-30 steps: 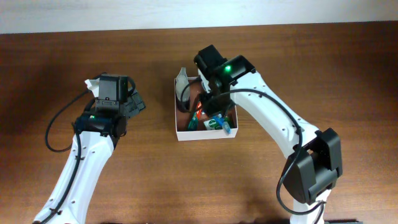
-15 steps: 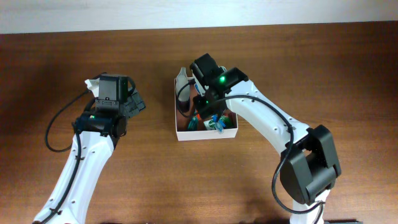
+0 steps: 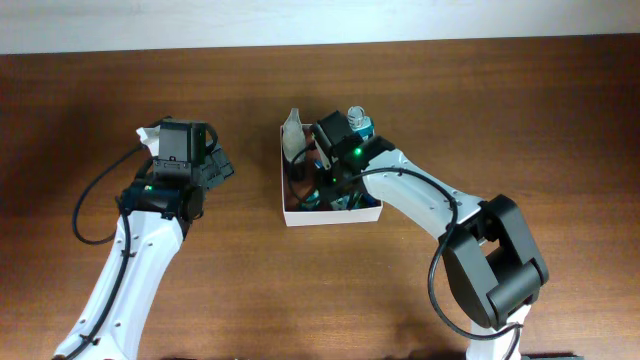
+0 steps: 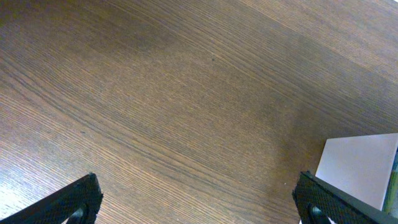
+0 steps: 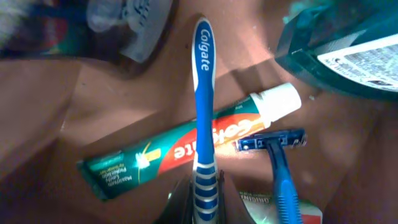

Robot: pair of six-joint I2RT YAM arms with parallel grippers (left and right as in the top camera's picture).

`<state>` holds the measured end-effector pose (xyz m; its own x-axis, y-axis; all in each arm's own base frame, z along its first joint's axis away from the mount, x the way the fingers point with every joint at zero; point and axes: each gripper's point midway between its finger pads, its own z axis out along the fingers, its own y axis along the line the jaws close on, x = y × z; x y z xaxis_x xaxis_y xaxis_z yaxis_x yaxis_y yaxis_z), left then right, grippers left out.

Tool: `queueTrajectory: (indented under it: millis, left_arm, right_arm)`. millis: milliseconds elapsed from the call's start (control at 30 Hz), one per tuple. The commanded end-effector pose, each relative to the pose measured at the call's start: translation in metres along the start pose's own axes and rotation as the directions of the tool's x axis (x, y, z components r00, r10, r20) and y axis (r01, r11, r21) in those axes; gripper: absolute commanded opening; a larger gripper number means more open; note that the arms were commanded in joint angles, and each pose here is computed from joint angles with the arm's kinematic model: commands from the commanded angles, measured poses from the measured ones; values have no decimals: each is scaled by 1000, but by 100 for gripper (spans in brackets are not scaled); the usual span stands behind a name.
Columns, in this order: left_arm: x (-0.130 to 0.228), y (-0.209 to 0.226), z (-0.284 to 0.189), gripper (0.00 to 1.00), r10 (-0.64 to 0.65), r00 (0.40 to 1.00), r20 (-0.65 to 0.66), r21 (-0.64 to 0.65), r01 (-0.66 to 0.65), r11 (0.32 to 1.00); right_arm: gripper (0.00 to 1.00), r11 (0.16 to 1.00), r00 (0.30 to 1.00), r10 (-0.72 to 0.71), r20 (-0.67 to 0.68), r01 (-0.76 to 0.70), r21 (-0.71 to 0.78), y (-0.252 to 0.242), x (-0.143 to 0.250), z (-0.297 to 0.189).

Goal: Pack container
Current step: 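Lower the toothbrush into the box and open the right gripper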

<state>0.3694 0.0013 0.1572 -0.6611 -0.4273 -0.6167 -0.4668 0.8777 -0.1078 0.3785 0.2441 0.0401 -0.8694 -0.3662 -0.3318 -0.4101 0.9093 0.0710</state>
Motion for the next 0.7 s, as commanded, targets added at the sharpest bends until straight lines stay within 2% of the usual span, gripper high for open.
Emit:
queueTrajectory:
  millis: [0, 267, 667]
  left_arm:
    - [-8, 2, -5, 99, 0, 1000, 28, -5, 0, 1000]
    - [-8, 2, -5, 99, 0, 1000, 28, -5, 0, 1000]
    - [-8, 2, -5, 99, 0, 1000, 28, -5, 0, 1000]
  right_arm:
    - [6, 1000, 1000, 1, -28, -1, -1, 2, 10, 6]
    - [6, 1000, 1000, 1, -21, -1, -2, 2, 9, 6]
    - [4, 987, 986, -160, -51, 160, -5, 2, 13, 2]
